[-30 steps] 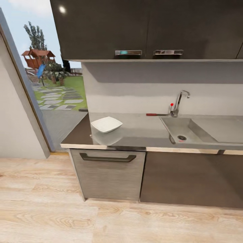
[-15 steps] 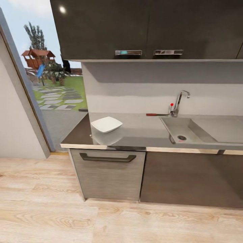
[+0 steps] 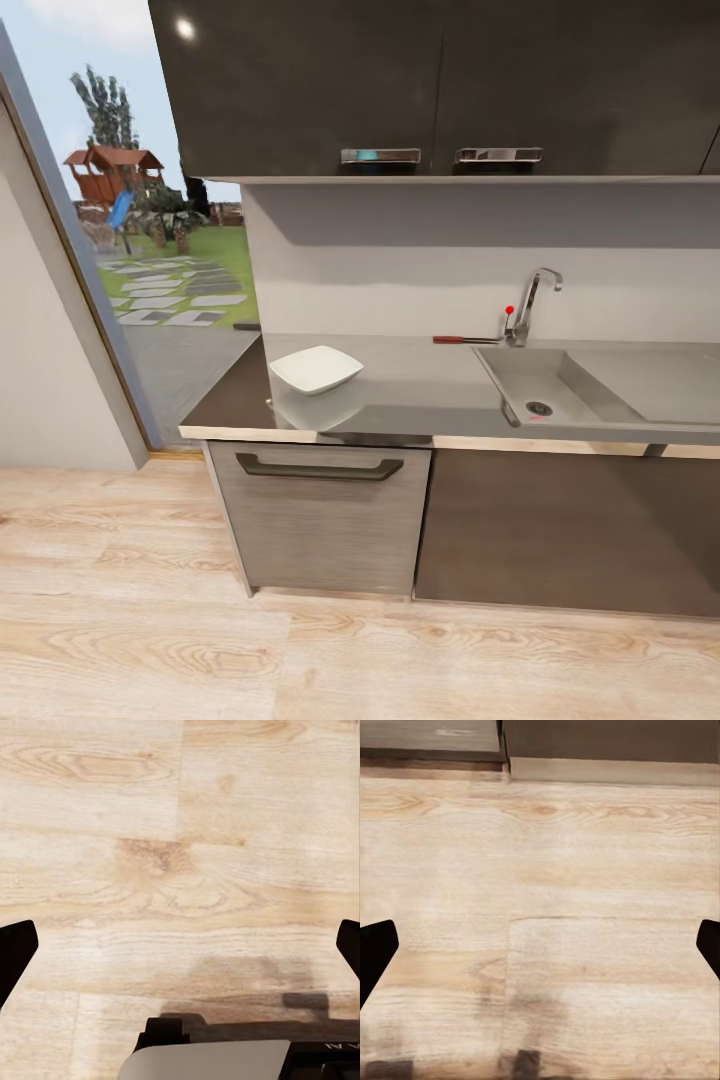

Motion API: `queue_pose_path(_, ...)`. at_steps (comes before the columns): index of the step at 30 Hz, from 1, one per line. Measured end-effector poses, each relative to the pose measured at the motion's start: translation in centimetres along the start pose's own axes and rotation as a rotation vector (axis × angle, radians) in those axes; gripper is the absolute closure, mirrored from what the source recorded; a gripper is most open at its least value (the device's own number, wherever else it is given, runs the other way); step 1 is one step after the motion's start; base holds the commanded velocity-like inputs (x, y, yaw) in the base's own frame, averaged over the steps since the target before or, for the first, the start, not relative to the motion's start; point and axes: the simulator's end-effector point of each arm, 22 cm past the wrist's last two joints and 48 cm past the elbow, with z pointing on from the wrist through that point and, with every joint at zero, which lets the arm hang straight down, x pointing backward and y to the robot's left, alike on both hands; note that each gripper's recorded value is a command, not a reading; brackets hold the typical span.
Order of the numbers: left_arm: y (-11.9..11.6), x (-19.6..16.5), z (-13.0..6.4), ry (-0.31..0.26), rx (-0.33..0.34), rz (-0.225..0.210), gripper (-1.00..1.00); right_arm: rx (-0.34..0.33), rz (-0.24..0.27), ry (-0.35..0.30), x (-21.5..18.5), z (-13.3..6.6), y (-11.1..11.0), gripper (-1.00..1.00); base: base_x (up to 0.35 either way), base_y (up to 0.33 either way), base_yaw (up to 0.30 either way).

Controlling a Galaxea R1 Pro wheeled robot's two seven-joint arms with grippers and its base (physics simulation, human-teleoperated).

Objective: In the kitchen, take the Vidalia onion out of the sink, dice it on the chopping board with the paring knife, put the diced onion into the bowl on the countertop, then place both the paring knife and the chopping board into the sink.

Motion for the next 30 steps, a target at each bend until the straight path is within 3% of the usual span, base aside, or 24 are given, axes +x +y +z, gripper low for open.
queue_pose_path(11, 0.0, -0.2, 0.0, -0.013, 0.0, 0.0, -1.0, 0.001, -0.002, 0.058, 3.5, -2.4, -0.1, -1.0, 0.0, 0.0, 0.0)
queue_pose_path(19, 0.0, -0.2, 0.0, -0.013, 0.0, 0.0, -1.0, 0.002, -0.002, 0.057, 3.5, -2.4, -0.2, -1.0, 0.0, 0.0, 0.0)
queue_pose_path(30, 0.0, -1.1, -1.5, -0.006, -0.001, -0.001, -1.0, 0.002, -0.002, 0.057, 2.1, -3.6, -0.2, -1.0, 0.0, 0.0, 0.0)
